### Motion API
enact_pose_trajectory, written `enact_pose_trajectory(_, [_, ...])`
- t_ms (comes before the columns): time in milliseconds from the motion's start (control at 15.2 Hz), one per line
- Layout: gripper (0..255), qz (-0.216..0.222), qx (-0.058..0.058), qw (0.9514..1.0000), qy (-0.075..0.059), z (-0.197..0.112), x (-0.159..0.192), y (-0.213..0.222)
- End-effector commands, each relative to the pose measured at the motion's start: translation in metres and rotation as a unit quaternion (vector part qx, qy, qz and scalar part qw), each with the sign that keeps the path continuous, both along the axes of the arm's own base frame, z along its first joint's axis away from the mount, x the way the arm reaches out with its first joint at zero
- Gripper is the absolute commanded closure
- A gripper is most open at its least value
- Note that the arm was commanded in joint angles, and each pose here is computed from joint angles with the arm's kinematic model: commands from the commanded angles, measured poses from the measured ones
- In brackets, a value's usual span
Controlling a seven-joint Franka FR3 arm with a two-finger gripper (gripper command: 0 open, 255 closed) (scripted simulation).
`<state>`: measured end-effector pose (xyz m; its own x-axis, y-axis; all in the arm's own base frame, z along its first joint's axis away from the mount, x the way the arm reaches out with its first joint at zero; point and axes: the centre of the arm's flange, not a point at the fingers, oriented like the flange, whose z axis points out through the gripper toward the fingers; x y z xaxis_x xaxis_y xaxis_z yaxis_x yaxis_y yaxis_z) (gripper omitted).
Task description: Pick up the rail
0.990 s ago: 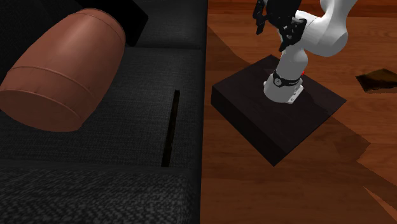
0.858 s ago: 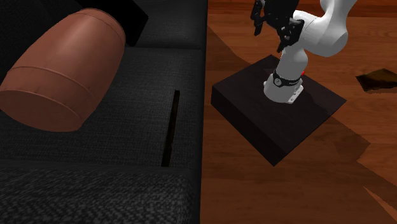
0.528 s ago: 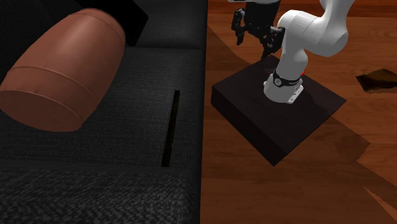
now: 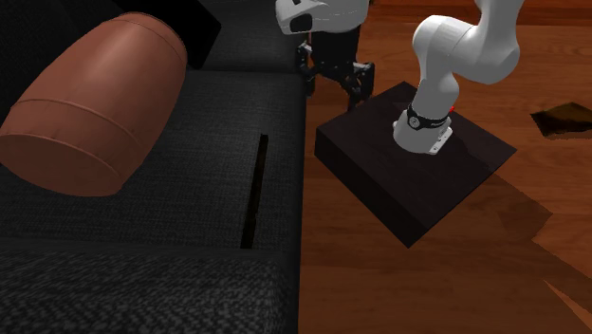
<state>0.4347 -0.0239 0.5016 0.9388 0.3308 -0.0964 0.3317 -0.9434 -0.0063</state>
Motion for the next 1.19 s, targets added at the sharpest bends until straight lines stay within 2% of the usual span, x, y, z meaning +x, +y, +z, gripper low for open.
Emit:
enact_pose_trajectory(0, [0,0.029,0.010,0.9995,-0.007,-0.008,0.022,-0.001])
enact_pose_trajectory(264, [0,0.085,0.031,0.9957,-0.021,-0.018,0.069,0.000])
enact_pose_trajectory(528, [0,0.141,0.052,0.9881,-0.035,-0.027,0.116,0.007])
enact_pose_trajectory(792, [0,0.195,0.072,0.9768,-0.049,-0.034,0.162,0.020])
enact_pose_trajectory(1122, [0,0.263,0.097,0.9576,-0.066,-0.041,0.217,0.043])
